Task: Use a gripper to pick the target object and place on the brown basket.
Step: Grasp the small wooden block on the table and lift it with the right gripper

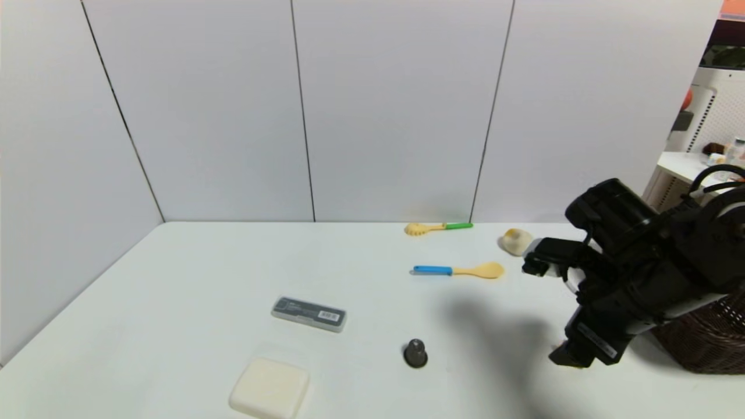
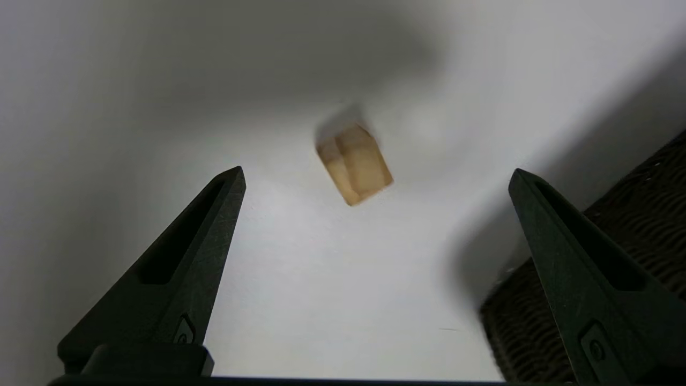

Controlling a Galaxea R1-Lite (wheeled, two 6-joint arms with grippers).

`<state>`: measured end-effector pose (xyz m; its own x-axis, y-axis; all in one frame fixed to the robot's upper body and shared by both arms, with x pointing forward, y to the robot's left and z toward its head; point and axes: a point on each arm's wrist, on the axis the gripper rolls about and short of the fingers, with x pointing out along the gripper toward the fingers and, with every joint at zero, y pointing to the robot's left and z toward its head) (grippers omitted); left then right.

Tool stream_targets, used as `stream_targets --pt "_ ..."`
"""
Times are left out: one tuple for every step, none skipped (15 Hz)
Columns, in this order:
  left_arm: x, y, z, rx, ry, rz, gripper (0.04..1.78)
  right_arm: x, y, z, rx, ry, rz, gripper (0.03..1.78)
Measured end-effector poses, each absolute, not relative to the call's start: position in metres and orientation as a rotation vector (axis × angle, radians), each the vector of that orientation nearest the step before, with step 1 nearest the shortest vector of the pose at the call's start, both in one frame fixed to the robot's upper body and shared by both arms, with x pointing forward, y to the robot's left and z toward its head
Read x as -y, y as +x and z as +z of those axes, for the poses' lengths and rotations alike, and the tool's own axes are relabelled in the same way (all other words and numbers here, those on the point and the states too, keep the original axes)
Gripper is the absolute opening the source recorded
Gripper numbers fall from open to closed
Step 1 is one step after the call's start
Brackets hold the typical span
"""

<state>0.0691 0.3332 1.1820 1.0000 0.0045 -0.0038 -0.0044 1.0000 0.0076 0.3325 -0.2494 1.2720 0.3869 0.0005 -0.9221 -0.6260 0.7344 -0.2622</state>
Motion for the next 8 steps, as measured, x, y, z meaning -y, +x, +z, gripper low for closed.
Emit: stream_targets --pt "-0.333 0.069 1.182 -0.004 0.008 0.005 1.69 0.241 0.33 1.274 -1.145 -0.604 0.402 1.7" --pt "-0.333 0.069 1.182 -0.004 0.008 0.005 1.69 0.233 0.328 1.277 -1.184 -0.539 0.352 1.7" --pt "-0.333 0.069 1.182 -0.003 0.008 0.004 1.69 0.226 0.325 1.278 -1.229 -0.478 0.297 1.7" --pt "-0.333 0.069 1.182 -0.004 0.008 0.005 1.69 0.221 0.324 1.279 -1.262 -0.411 0.24 1.7" --pt "-0.333 0.069 1.182 -0.003 0.008 0.005 1.69 0.217 0.325 1.279 -1.283 -0.333 0.176 1.7" --pt "-0.333 0.069 1.182 -0.004 0.008 0.006 1.69 0.214 0.327 1.278 -1.29 -0.26 0.115 1.7" --pt "-0.333 0.069 1.182 -0.004 0.008 0.005 1.69 0.213 0.331 1.277 -1.294 -0.194 0.045 1.7" --pt "-0.333 0.069 1.182 -0.004 0.008 0.005 1.69 0.214 0.335 1.274 -1.299 -0.141 -0.021 1.7"
